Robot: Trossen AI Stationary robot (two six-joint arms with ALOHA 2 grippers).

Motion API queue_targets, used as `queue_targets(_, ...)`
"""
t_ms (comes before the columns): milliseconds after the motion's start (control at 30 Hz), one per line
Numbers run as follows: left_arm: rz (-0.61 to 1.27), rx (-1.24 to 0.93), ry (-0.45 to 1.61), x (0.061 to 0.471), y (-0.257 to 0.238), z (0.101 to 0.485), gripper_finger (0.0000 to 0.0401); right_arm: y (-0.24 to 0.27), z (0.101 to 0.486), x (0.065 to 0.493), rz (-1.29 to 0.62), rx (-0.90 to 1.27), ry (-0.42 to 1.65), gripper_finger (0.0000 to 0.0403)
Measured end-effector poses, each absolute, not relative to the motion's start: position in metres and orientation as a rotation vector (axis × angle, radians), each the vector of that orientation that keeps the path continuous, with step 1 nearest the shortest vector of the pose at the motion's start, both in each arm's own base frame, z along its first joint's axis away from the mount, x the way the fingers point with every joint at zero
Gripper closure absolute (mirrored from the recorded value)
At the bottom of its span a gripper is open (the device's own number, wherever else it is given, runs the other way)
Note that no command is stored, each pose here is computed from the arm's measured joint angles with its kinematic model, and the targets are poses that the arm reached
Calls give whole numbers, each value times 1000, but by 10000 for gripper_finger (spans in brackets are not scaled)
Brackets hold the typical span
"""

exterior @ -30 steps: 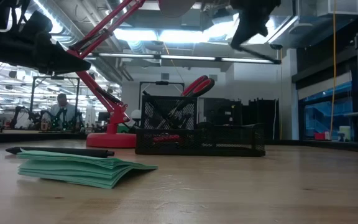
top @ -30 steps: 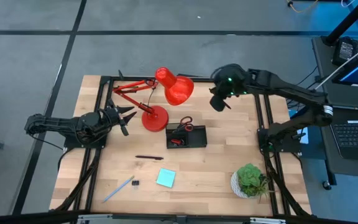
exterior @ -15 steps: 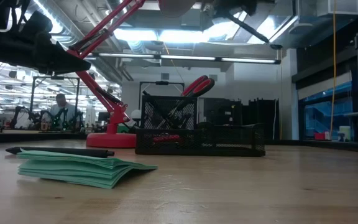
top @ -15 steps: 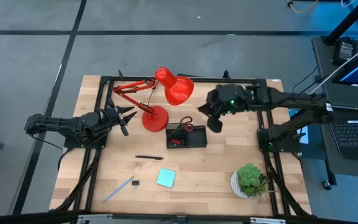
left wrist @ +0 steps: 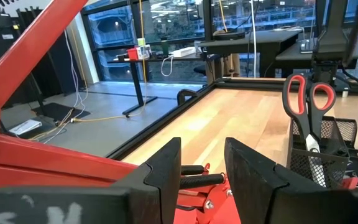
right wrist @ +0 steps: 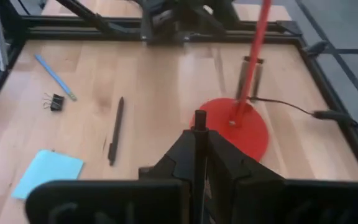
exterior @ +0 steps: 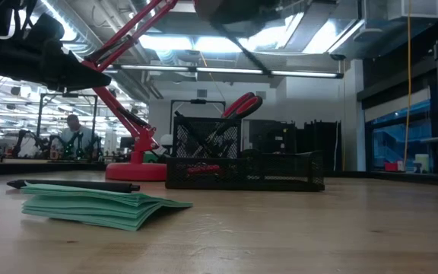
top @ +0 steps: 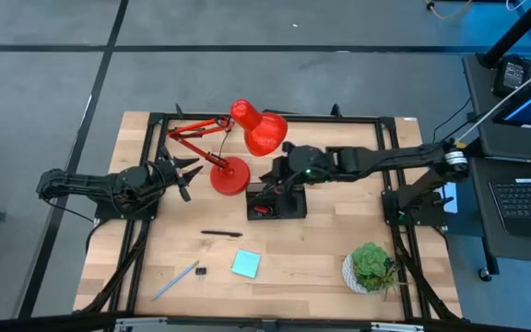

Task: Pick and place office supplies into organizer
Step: Put the top black pen into the black desk organizer

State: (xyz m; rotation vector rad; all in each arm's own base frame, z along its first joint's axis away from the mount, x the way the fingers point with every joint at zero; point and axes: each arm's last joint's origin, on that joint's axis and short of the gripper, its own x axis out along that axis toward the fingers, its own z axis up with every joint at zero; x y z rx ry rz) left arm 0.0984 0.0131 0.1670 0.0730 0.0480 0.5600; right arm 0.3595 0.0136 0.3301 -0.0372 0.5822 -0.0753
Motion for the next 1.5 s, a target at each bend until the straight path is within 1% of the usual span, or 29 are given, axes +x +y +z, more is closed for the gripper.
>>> queue_targets(133, 560, 73, 48, 98, 13, 167, 283, 17, 317, 375, 13, -14, 568, 377)
queue_targets(233, 560, 73, 48, 98, 13, 167, 283, 16, 313, 383, 41, -19, 534, 377)
queue_targets(700, 560, 73, 48, 98, 13, 167, 283, 16, 300, 407, 53, -85, 428, 377)
queue_targets(1067, 559, 73, 48, 98, 13, 167, 283, 5, 269, 427, 37, -116, 454, 377)
queue_targets(1200, 559, 73, 48, 98, 13, 167, 283, -2, 268, 430, 30, -153, 423, 377)
queue_targets(1500, 560, 73, 48, 98, 13, 167, 283, -19, 265, 430, 10, -202, 449, 377)
